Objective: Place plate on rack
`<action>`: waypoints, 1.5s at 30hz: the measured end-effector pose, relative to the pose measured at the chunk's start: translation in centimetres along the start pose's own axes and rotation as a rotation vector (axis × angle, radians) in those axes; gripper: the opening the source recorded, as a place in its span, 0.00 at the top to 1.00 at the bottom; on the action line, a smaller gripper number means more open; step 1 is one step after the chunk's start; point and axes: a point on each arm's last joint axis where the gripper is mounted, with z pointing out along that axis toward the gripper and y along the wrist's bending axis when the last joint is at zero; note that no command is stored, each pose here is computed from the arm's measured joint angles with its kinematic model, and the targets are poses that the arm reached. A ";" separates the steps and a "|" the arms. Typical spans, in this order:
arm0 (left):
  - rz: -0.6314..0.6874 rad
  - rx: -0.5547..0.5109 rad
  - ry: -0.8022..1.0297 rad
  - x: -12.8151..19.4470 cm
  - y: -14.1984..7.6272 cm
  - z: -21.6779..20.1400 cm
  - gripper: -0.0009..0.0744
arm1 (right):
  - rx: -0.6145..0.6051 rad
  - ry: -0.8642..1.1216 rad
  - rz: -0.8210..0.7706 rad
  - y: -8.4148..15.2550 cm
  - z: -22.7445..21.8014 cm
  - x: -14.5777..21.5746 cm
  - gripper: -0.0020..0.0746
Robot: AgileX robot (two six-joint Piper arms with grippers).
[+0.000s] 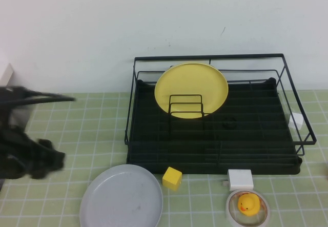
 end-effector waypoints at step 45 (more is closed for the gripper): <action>-0.221 -0.004 0.225 2.5 3.8 23.2 0.45 | -0.001 0.045 -0.017 0.0 0.0 0.4 0.96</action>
